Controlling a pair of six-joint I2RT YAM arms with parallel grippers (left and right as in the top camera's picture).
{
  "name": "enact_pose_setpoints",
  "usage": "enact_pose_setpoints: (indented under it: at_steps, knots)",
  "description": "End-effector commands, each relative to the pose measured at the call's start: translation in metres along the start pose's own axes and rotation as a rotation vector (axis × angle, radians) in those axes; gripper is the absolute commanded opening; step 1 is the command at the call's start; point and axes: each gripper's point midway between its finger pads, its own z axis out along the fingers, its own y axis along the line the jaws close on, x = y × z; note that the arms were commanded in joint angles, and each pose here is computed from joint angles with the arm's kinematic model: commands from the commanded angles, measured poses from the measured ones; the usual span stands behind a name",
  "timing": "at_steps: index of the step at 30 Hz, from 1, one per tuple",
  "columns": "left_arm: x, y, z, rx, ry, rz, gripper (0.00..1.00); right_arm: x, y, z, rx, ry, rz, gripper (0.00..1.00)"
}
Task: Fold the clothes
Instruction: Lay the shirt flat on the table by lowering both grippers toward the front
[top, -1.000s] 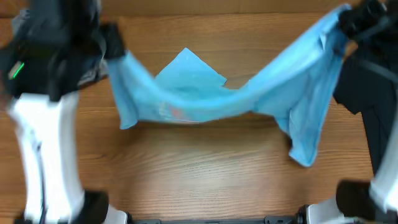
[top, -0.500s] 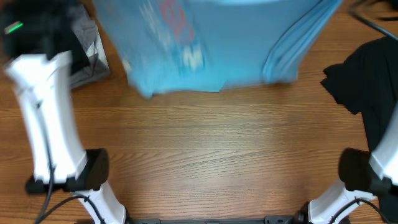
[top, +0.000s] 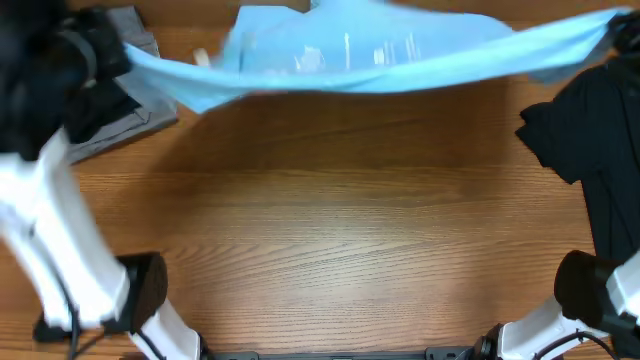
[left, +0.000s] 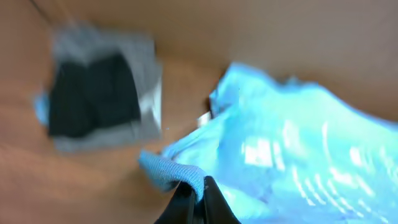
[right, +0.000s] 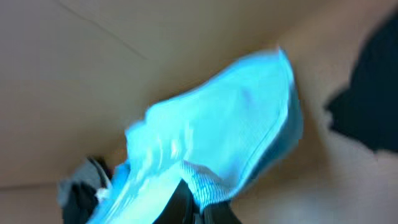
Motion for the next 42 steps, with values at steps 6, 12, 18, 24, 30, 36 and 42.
enact_pose_setpoints:
  at_steps: [6, 12, 18, 24, 30, 36, 42]
  knots:
    - [0.090, 0.012, 0.098, -0.035, 0.467, -0.028, 0.04, 0.049, -0.047, 0.060, 0.126, 0.271, 0.057, 0.04]
    - [0.131, 0.017, 0.097, -0.062, 0.597, -0.025, 0.04, 0.090, -0.087, 0.071, 0.270, 0.397, 0.105, 0.04]
    - [0.185, 0.009, 0.074, -0.061, 0.707, 0.015, 0.04, 0.119, -0.119, 0.058, 0.392, 0.407, 0.125, 0.04]
    - [0.235, -0.014, 0.061, -0.013, 0.763, 0.094, 0.04, 0.123, -0.126, 0.030, 0.409, 0.325, 0.162, 0.04]
    - [0.289, -0.019, 0.062, -0.052, 0.887, 0.127, 0.04, 0.140, -0.137, 0.024, 0.453, 0.353, 0.170, 0.04]
    - [0.323, -0.014, 0.060, -0.136, 0.903, 0.138, 0.04, 0.160, -0.173, 0.031, 0.560, 0.353, 0.268, 0.04]
    - [0.340, -0.003, 0.025, -0.151, 0.841, 0.138, 0.04, 0.176, -0.202, 0.015, 0.607, 0.296, 0.358, 0.04]
